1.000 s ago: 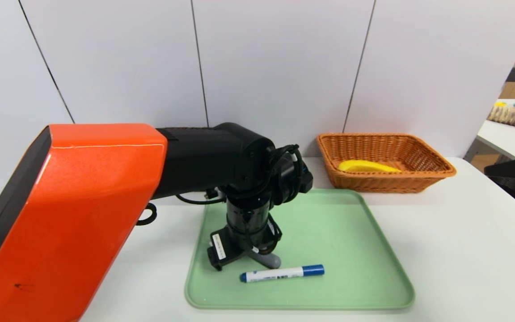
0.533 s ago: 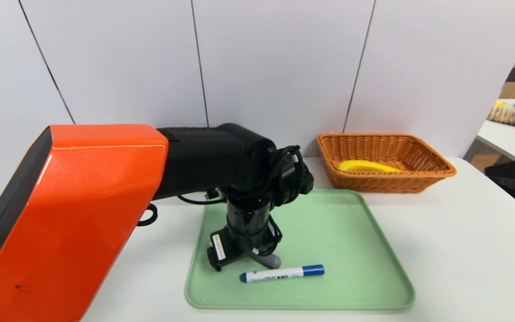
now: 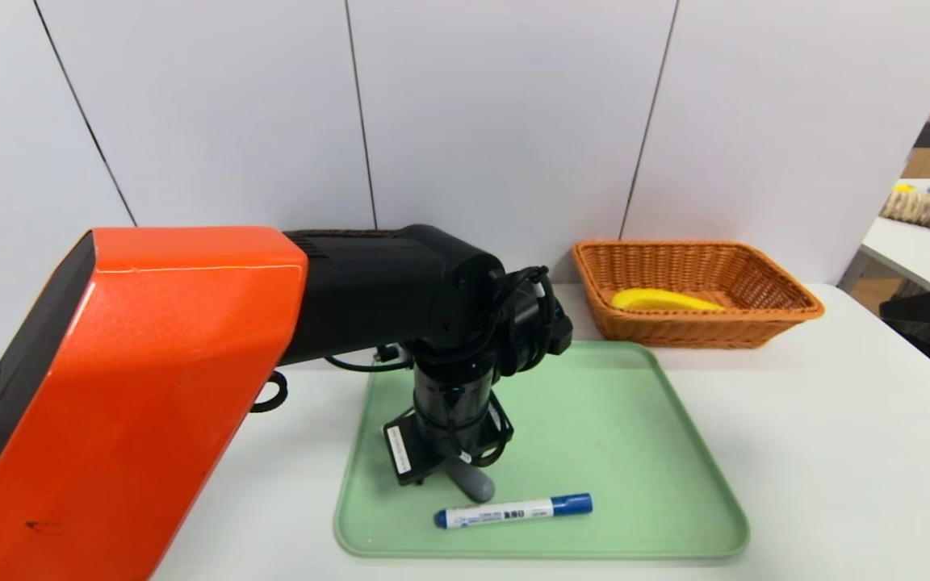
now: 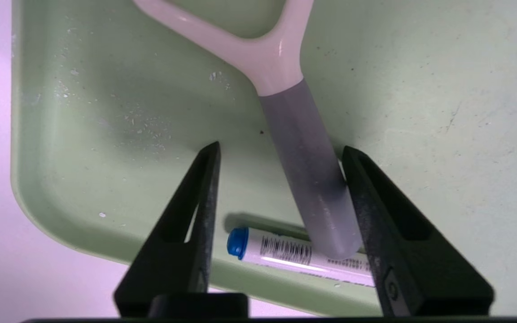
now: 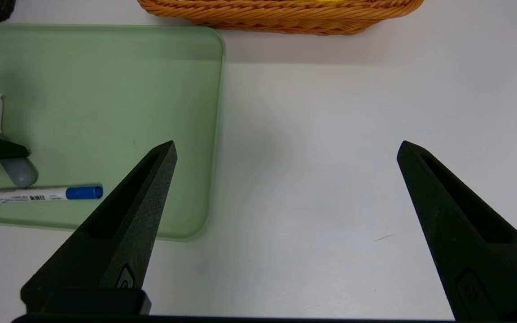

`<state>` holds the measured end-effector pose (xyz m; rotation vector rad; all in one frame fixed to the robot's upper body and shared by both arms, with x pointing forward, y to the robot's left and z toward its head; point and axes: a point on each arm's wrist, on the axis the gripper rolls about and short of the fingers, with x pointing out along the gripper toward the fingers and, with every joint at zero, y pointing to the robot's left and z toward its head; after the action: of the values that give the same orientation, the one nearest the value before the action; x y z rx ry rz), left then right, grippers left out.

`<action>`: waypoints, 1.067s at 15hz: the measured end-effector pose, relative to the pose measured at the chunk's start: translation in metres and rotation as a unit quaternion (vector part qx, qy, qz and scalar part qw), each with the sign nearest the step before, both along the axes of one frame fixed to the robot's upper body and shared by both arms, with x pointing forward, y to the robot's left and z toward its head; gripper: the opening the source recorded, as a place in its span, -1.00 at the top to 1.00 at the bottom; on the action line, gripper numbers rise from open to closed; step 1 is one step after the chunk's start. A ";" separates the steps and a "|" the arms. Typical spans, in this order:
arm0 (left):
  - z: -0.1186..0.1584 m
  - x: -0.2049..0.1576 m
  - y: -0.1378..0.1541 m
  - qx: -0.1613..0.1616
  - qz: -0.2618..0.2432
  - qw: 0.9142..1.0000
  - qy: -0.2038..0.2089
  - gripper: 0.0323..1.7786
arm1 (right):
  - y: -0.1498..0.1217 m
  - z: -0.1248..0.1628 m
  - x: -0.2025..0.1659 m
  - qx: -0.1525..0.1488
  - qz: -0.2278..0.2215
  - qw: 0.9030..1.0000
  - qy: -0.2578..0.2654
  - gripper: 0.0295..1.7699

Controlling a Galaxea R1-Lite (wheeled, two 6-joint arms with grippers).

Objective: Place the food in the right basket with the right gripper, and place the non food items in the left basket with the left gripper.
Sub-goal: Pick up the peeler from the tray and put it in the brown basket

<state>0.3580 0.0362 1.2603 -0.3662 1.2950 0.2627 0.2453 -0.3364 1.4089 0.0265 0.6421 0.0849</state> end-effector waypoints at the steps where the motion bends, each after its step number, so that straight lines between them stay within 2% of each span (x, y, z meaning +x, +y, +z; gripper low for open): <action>1: 0.000 0.000 0.000 -0.001 0.000 1.000 -0.001 0.10 | 0.000 0.000 -0.001 0.002 0.002 1.000 -0.001 -0.92; 2: 0.000 0.000 0.000 -0.002 0.000 1.000 -0.001 0.24 | 0.000 0.001 -0.002 0.005 0.005 1.000 -0.004 -0.92; 3: 0.001 0.000 0.000 -0.002 -0.001 1.000 -0.002 0.72 | 0.000 0.002 -0.004 0.007 0.007 1.000 -0.005 -0.92; 10: 0.003 0.000 0.001 -0.004 0.000 1.000 -0.005 0.72 | -0.001 0.001 -0.008 0.009 0.005 1.000 -0.007 -0.92; 13: 0.010 -0.002 0.003 -0.009 -0.004 1.000 -0.011 0.72 | -0.001 -0.002 -0.008 0.009 0.004 1.000 -0.002 -0.92; 16: 0.024 -0.011 0.003 -0.015 -0.030 0.999 -0.024 0.72 | -0.001 -0.006 -0.008 0.010 0.004 1.000 0.005 -0.92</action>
<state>0.3475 0.0394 1.2838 -0.3574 1.2606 0.1835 0.2375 -0.3374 1.4026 0.0428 0.6523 0.0994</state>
